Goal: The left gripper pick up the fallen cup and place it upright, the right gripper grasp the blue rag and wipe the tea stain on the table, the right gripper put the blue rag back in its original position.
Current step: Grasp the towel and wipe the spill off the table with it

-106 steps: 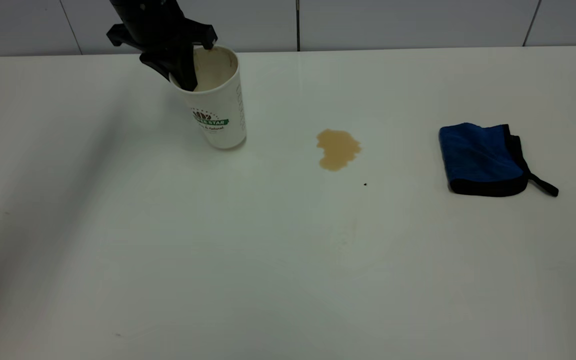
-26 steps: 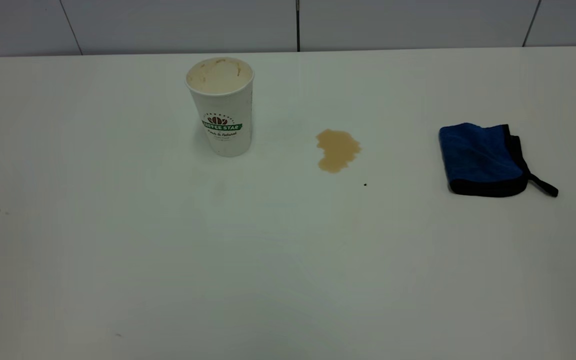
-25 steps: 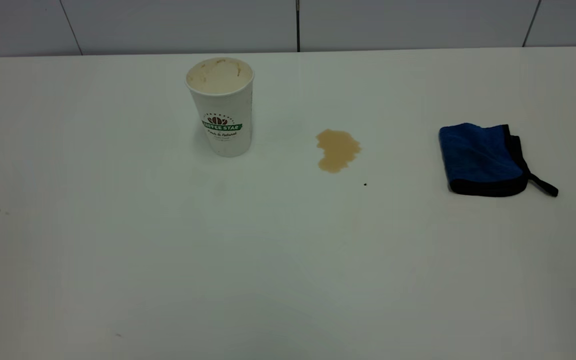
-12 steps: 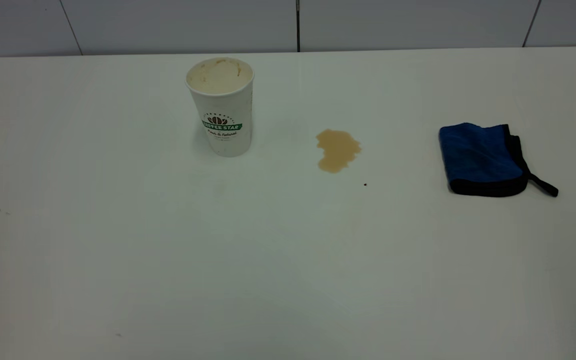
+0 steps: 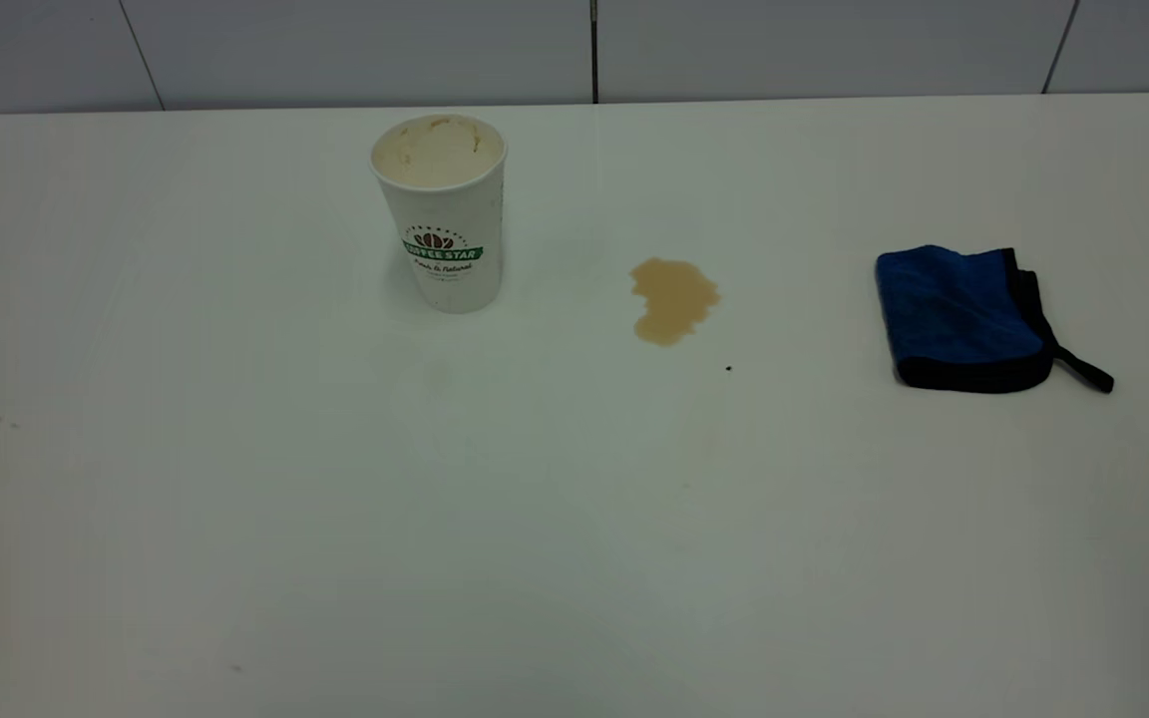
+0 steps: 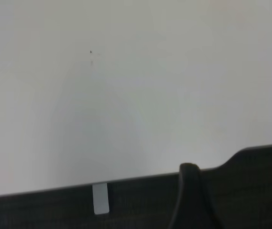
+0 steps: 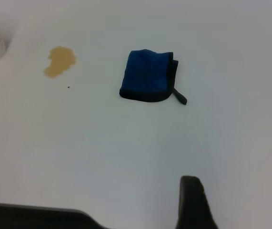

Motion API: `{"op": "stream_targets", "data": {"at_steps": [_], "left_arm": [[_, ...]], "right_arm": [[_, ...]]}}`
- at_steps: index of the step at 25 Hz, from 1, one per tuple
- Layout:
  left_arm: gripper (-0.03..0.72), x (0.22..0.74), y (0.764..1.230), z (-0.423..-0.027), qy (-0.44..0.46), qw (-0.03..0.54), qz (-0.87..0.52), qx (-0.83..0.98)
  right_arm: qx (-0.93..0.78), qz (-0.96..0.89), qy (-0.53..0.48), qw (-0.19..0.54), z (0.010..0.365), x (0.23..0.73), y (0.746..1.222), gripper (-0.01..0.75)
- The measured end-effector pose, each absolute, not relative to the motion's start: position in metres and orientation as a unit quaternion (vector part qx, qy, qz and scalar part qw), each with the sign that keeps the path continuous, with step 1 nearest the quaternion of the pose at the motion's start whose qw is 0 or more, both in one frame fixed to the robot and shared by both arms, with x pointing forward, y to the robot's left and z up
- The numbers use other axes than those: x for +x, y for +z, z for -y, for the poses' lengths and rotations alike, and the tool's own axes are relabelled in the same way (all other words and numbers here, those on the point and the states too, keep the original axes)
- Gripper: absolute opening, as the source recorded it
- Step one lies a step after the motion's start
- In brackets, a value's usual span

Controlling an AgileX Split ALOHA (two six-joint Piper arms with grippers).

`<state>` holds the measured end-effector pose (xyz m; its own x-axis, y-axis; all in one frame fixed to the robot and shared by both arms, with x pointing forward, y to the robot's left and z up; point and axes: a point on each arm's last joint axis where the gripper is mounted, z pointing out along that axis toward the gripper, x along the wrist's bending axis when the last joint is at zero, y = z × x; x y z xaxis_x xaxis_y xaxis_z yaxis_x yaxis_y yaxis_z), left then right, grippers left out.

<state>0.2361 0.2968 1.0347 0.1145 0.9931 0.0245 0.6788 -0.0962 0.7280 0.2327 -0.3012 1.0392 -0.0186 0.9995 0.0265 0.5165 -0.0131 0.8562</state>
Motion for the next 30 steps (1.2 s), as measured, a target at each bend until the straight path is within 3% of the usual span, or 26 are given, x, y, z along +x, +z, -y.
{"op": "stream_targets", "data": {"at_steps": [4, 21, 26, 30], "left_arm": [[0.524, 0.224, 1.034, -0.297, 0.299, 0.313, -0.596, 0.677], [0.525, 0.222, 1.033, -0.297, 0.298, 0.313, -0.596, 0.677], [0.525, 0.222, 1.033, -0.297, 0.298, 0.313, -0.596, 0.677], [0.525, 0.222, 1.033, -0.297, 0.298, 0.313, -0.596, 0.677]], "right_arm": [[0.615, -0.617, 0.359, 0.336, 0.301, 0.233, 1.039, 0.509], [0.609, -0.613, 0.37, 0.34, 0.3, 0.235, 1.049, 0.518], [0.61, -0.64, 0.343, 0.317, 0.296, 0.28, 1.066, 0.597], [0.603, -0.672, 0.323, 0.282, 0.288, 0.337, 1.06, 0.608]]}}
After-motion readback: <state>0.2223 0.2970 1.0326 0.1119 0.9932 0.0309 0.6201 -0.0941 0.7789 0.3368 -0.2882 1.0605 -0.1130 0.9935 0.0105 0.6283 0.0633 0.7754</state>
